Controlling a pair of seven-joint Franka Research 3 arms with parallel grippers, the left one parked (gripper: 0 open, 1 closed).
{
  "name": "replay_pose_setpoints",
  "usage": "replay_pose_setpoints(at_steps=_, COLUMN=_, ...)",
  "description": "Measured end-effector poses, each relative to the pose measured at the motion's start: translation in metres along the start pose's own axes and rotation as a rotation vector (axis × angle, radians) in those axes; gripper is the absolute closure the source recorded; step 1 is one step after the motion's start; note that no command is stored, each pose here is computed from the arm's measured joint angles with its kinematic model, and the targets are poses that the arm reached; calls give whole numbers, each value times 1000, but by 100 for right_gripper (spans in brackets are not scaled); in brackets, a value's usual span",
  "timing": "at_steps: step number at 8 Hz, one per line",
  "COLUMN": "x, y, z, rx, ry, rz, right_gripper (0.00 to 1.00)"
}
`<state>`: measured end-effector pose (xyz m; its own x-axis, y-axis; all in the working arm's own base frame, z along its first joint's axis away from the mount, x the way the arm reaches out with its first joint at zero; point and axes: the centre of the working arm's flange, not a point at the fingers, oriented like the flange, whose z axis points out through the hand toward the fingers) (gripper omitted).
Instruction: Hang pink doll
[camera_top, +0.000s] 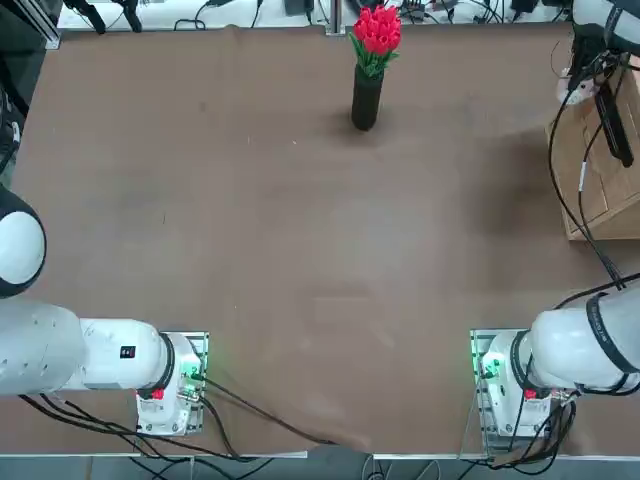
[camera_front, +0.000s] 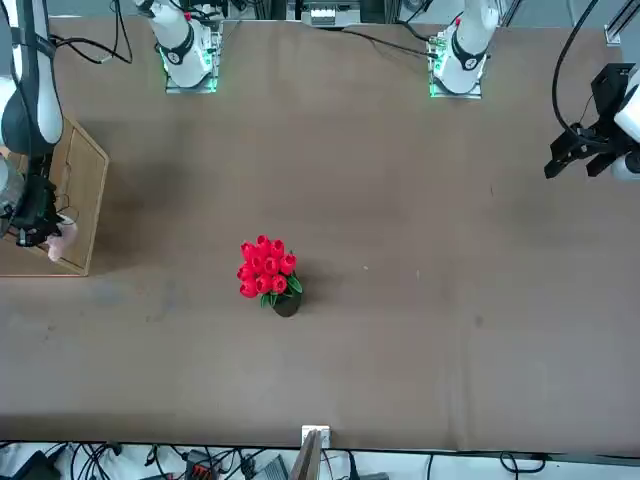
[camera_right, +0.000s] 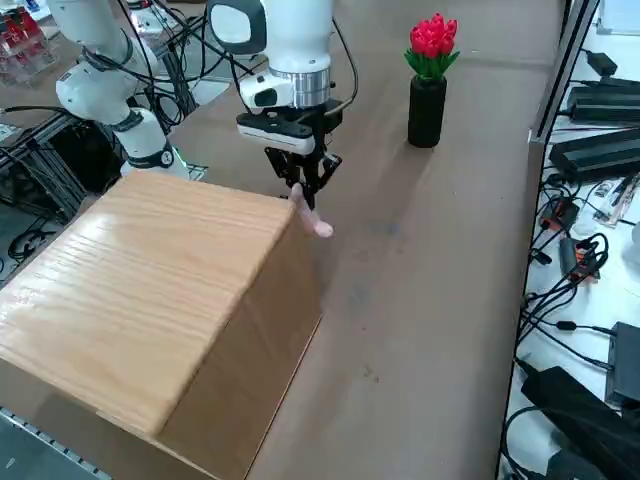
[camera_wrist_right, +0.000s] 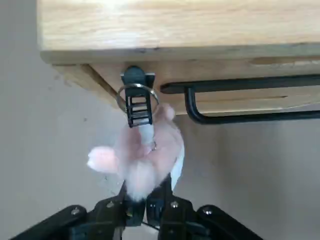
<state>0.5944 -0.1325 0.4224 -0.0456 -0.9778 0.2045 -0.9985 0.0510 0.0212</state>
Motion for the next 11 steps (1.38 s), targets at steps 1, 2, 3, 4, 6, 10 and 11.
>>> replay_pose_setpoints(at_steps=1, x=-1, y=0, z=4, rx=3, ry=-1, rz=-1, right_gripper=94)
replay_pose_setpoints(at_steps=2, x=-1, y=-1, z=8, rx=6, ry=-1, rz=-2, right_gripper=94)
replay_pose_setpoints(at_steps=3, x=-2, y=-3, z=12, rx=4, ry=-1, rz=-3, right_gripper=94)
replay_pose_setpoints(at_steps=4, x=-2, y=-3, z=14, rx=1, ry=-2, rz=-4, right_gripper=92)
replay_pose_setpoints(at_steps=6, x=-1, y=-3, z=16, rx=-1, ry=-2, rz=-3, right_gripper=87)
replay_pose_setpoints(at_steps=10, x=15, y=-1, z=17, rx=-1, ry=-11, rz=-56, right_gripper=95)
replay_pose_setpoints(at_steps=11, x=17, y=0, z=18, rx=-1, ry=-16, rz=-57, right_gripper=95)
